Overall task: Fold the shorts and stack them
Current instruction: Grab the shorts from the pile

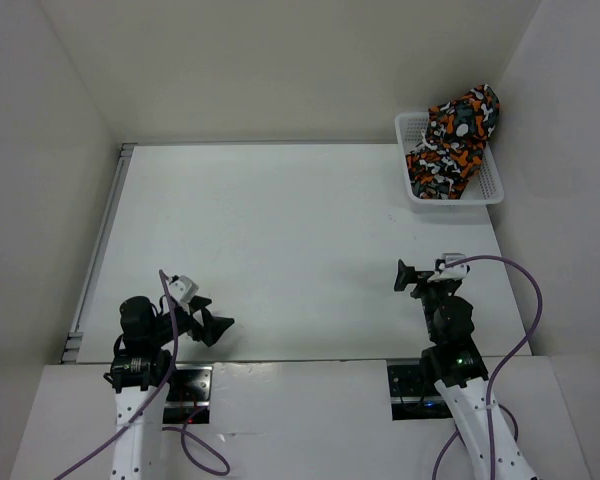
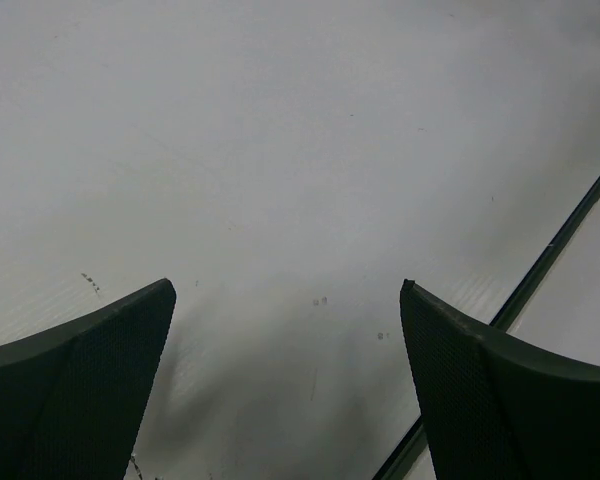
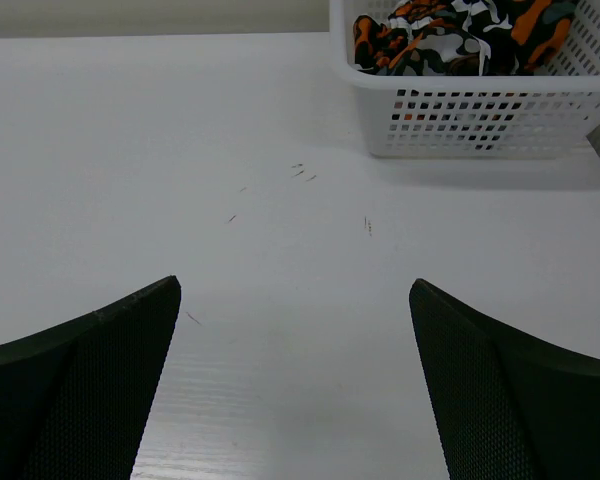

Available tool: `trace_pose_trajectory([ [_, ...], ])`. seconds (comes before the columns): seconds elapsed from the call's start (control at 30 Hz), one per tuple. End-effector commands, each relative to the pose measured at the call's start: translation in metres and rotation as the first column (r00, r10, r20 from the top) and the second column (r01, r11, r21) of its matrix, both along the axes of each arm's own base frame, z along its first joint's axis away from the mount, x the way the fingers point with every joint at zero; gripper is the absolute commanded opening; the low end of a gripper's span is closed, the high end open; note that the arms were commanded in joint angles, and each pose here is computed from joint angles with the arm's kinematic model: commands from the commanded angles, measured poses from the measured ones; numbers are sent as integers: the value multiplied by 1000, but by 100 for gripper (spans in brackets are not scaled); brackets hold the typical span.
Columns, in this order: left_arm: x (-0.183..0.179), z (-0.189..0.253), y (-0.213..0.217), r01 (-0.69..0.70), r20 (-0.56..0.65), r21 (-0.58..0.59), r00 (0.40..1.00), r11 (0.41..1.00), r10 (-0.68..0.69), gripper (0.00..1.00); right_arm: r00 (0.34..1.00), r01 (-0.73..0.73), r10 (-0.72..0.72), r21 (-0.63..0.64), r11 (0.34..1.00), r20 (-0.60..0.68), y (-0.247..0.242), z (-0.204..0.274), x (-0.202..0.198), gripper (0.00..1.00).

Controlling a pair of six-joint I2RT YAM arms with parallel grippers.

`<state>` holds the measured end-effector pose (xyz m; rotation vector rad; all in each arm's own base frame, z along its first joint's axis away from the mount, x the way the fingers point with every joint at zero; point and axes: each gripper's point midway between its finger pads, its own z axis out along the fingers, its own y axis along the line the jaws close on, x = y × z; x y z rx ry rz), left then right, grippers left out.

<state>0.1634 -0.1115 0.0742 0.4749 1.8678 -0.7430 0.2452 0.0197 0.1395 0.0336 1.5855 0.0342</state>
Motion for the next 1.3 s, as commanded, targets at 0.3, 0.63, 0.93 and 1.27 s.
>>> trace_pose_trajectory([
  [0.3,-9,23,-18,154,116,-38,982,987,-149,100,890,-331,441,-502,799,113,58,38,-8,99],
  [0.63,70,166,21,-164,626,45,774,985,100,100,622,158,704,-936,316,343,92,135,-38,100],
  [0.93,250,211,47,-330,164,177,939,927,302,100,881,-20,400,-825,565,253,66,281,97,99],
  [1.27,282,149,16,-168,-145,240,968,956,206,100,944,161,-222,-249,955,-243,-20,180,297,97],
])
